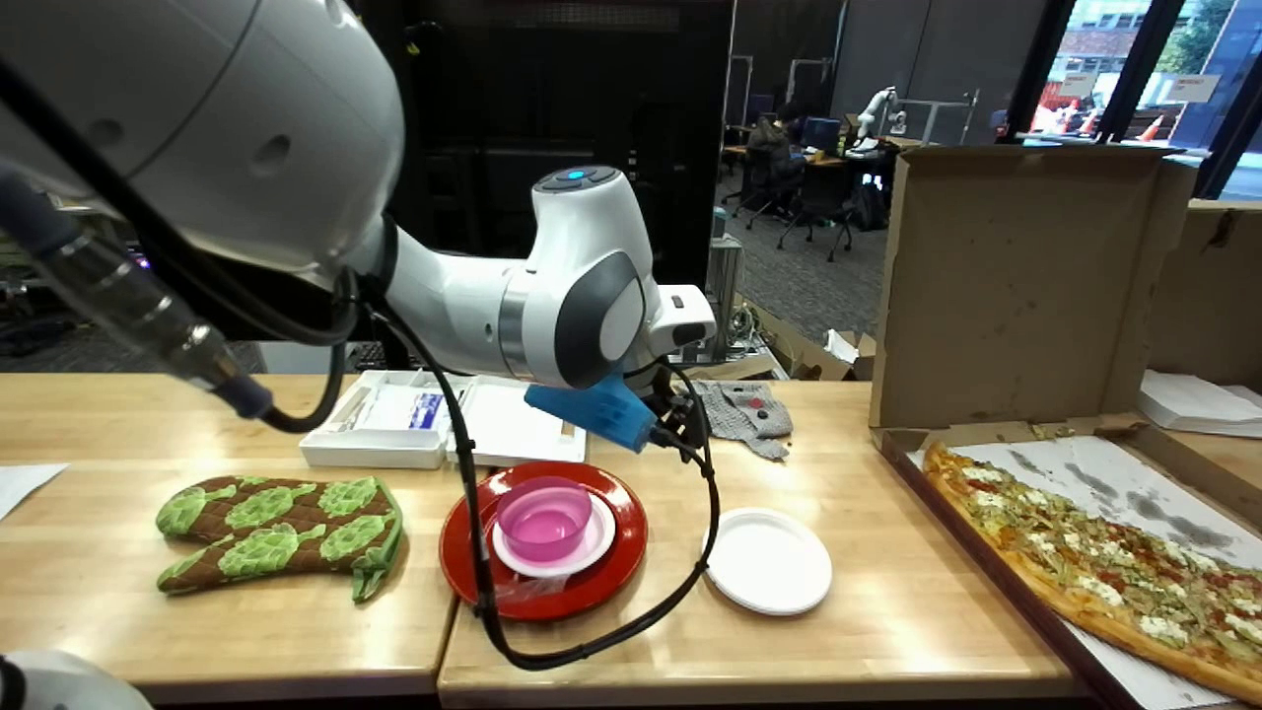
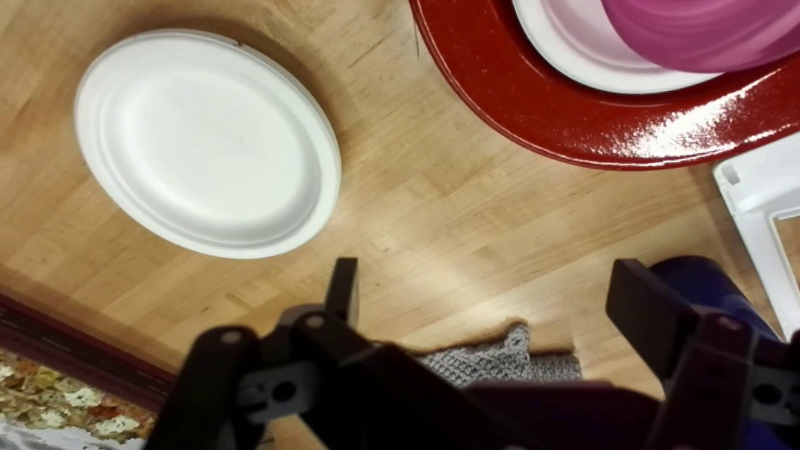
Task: Put one white plate on the red plate, then the pink plate on the left white plate
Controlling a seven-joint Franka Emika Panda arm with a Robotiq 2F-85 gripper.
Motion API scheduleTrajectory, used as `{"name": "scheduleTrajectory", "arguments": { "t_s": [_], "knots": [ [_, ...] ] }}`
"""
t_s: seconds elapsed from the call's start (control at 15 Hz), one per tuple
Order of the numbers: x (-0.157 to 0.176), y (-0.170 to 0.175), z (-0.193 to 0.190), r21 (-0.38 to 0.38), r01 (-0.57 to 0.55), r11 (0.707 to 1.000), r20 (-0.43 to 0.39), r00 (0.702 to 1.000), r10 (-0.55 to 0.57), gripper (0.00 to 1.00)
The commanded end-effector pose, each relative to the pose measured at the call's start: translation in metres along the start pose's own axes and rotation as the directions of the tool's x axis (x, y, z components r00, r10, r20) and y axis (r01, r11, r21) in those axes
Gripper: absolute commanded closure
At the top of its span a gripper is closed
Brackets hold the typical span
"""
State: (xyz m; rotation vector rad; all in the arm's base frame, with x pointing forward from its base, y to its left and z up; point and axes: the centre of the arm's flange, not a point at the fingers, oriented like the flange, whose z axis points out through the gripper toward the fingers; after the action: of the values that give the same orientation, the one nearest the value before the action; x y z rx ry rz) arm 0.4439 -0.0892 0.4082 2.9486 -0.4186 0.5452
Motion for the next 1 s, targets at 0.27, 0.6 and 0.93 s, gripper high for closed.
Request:
{"name": "scheduleTrajectory", "arguments": {
  "t_s": [0.27,0.6,0.93],
  "knots": [
    [0.0028,-0.0004,-0.0025,-0.011,-0.011,1.0,-0.01,1.0,0.011,0.0],
    [0.0029,0.0,-0.0025,-0.012,-0.013,1.0,-0.01,1.0,0.013,0.0],
    [0.003,0.0,-0.0026,-0.012,-0.013,1.0,-0.01,1.0,0.013,0.0]
  ]
}}
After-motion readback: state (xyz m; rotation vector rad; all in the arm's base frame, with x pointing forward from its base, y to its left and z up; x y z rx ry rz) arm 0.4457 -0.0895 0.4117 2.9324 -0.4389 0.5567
